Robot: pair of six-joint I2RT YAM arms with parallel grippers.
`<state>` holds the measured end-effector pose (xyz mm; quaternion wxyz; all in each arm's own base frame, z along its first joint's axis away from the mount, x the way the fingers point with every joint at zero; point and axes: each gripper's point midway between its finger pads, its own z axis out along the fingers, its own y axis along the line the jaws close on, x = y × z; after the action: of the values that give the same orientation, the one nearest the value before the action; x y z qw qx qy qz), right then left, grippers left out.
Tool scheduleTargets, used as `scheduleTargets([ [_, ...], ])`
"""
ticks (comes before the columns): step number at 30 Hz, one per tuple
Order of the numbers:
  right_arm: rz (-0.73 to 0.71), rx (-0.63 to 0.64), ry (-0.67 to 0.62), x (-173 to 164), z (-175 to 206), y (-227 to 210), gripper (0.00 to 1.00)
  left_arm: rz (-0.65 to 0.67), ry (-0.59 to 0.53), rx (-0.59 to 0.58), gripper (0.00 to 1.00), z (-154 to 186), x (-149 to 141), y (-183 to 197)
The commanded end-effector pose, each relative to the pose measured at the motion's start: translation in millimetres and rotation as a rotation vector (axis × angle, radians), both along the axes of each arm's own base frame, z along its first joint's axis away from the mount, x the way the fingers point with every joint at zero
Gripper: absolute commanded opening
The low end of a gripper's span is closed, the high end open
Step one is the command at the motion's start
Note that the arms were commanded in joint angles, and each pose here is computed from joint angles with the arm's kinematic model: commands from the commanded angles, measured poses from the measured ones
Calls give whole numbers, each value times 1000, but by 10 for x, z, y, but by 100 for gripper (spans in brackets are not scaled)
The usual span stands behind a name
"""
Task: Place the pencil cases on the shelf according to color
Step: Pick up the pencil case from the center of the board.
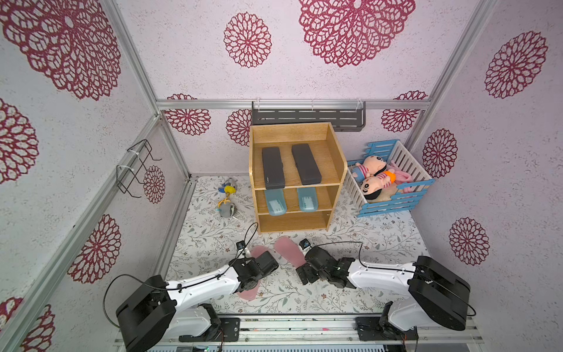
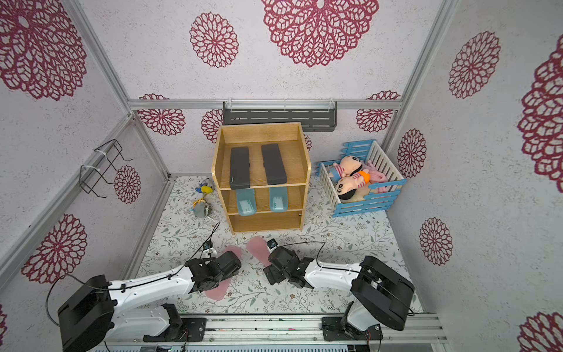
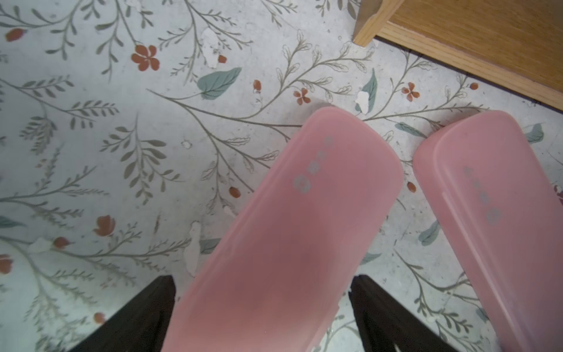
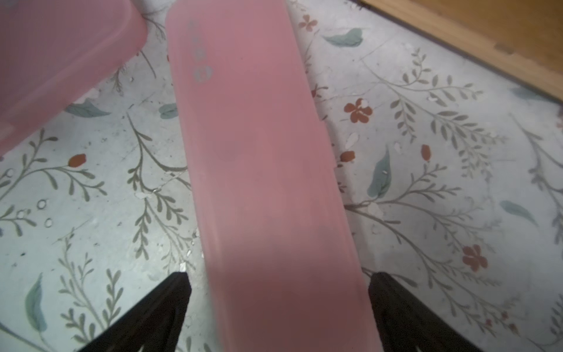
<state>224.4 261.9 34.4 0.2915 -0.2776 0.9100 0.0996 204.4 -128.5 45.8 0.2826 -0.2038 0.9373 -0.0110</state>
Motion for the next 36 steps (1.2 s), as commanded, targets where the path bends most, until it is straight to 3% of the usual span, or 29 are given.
scheduleTargets([
  [1,23,21,-6,35,60,90,99,42,6,23,97,33,-83,211],
  [14,-101,9,72,-37,-204,-64,99,64,-88,-22,97,301,-17,440],
  [17,-141,24,70,-75,-189,-133,93,71,-101,-21,97,338,-12,474],
  [24,-267,71,-28,-103,8,-270,69,100,-145,-27,97,436,18,536],
  [36,-399,180,-186,-72,482,-481,66,125,-205,-50,97,565,29,596],
])
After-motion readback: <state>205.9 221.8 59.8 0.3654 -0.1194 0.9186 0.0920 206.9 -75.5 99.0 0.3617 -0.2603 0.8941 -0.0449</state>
